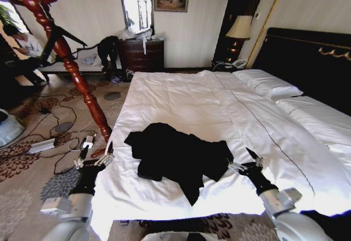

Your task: Pick up the clothes from the bed and hang them on the clothes hanger.

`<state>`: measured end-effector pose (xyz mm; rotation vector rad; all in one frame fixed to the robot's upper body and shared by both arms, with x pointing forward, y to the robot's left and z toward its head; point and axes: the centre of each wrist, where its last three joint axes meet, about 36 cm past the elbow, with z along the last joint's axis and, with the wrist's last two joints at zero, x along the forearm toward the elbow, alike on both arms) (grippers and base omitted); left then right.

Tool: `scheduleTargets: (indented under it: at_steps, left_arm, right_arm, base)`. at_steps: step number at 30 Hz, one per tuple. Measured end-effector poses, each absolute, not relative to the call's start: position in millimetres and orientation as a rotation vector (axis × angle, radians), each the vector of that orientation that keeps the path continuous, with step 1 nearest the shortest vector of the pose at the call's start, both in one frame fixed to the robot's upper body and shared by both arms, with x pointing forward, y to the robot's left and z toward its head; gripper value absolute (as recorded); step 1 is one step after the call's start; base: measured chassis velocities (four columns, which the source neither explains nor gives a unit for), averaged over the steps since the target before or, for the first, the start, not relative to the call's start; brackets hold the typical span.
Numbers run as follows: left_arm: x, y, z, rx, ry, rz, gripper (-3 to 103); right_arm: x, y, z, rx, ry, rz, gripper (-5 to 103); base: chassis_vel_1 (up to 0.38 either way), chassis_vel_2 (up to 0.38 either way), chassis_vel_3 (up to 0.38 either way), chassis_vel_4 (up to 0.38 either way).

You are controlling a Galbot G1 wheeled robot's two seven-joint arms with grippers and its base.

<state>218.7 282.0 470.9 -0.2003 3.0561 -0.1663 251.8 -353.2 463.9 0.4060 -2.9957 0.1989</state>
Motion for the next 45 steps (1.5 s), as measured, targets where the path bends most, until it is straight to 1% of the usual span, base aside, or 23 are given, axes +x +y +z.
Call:
scheduleTargets:
  at_steps: [3,7,11,18,20,23,26,27,31,33,41,43,45]
  left_arm:
    - [218.6,283.4,461.8,-0.23,3.066,-0.163,100]
    - [218.7,282.8,456.3,-0.251,3.074,-0.153,100]
    - [219.9,281.8,449.1,-0.289,3.08,-0.143,100]
    - [221.6,283.8,436.5,-0.348,3.092,-0.142,100]
    - [222.5,284.0,433.3,-0.371,3.094,-0.148,100]
    - [223.3,285.0,432.3,-0.383,3.1,-0.146,100]
    - [223.9,286.1,432.3,-0.39,3.101,-0.144,100]
    - [224.7,287.9,431.4,-0.402,3.105,-0.143,100]
    - [224.9,288.7,429.6,-0.409,3.112,-0.141,100]
    - [225.2,289.1,428.9,-0.416,3.115,-0.14,100]
    - [225.8,288.8,430.0,-0.42,3.12,-0.138,100]
    - [225.7,289.0,432.2,-0.416,3.118,-0.137,100]
    - [225.6,289.1,432.6,-0.415,3.119,-0.137,100]
  right_arm:
    - [267.3,-358.9,465.6,0.557,-2.914,0.275,100]
    - [279.6,-356.1,470.6,0.663,-2.807,0.337,100]
    - [283.0,-352.1,459.3,0.603,-2.706,0.433,100]
    - [288.5,-346.9,420.7,0.515,-2.692,0.401,100]
    - [292.7,-338.0,409.0,0.536,-2.719,0.334,100]
    - [290.3,-313.4,399.7,0.632,-2.735,0.154,100]
    - [288.1,-304.2,396.6,0.676,-2.736,0.09,100]
    - [283.5,-290.7,389.0,0.713,-2.726,0.012,100]
    - [278.0,-282.1,375.7,0.713,-2.706,-0.036,100]
    - [269.8,-275.1,371.1,0.706,-2.683,-0.099,100]
    - [259.1,-273.8,371.3,0.69,-2.666,-0.151,100]
    - [251.1,-270.4,377.2,0.672,-2.646,-0.229,100]
    - [248.9,-268.0,379.3,0.663,-2.637,-0.254,100]
  base:
    - [0.0,0.0,0.0,0.0]
    - [0.0,0.0,0.0,0.0]
    - [0.0,0.0,0.0,0.0]
    - [0.0,0.0,0.0,0.0]
    - [0.0,0.0,0.0,0.0]
    - [0.0,0.0,0.0,0.0]
    - [0.0,0.0,0.0,0.0]
    - [0.0,0.0,0.0,0.0]
    - [0.0,0.0,0.0,0.0]
    - [0.0,0.0,0.0,0.0]
    - [0.0,0.0,0.0,0.0]
    - [0.0,0.0,0.0,0.0]
    - [0.0,0.0,0.0,0.0]
